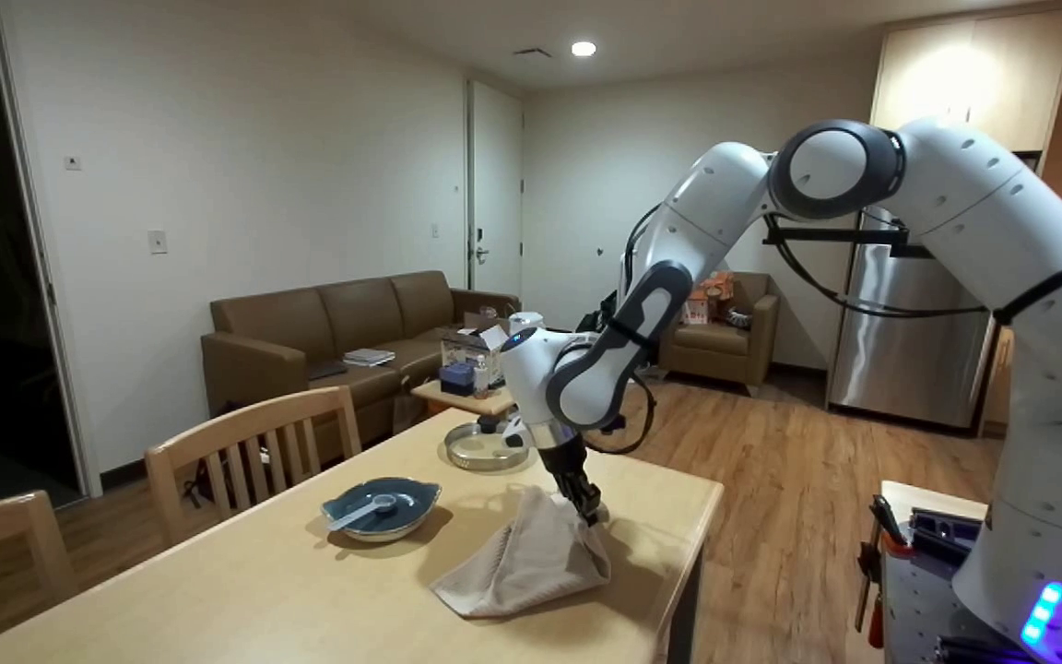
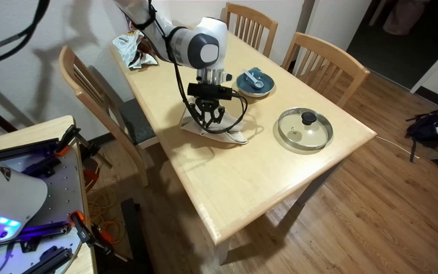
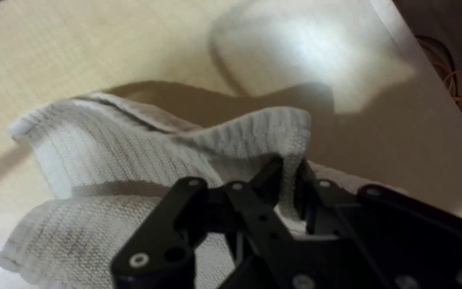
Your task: Unfold the towel
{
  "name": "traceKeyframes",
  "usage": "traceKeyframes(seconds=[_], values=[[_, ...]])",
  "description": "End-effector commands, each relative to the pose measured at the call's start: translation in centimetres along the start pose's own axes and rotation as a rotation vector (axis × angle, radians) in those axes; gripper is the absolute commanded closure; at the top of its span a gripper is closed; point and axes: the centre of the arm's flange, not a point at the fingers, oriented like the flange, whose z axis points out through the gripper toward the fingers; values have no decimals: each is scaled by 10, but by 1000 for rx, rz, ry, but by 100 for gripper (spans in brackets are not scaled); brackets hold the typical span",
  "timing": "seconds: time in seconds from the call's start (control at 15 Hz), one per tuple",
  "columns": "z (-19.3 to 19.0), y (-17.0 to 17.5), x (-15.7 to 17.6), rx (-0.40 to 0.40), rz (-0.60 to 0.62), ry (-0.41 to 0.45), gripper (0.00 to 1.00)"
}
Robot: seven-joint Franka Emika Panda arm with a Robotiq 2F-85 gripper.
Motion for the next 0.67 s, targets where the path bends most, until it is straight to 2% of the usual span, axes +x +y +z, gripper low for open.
traceKeyframes(seconds=[0.0,0.13,0.2,0.27,0.4,0.6], values=[[1,-1,1,0,-1,-3,91],[3,1,-1,3,2,-6,91],[3,2,-3,3,5,-7,96],[2,3,-10,-23,28,-34,96],[1,14,-34,-81,131,-103,96],[8,34,-75,-117,258,-184,96]])
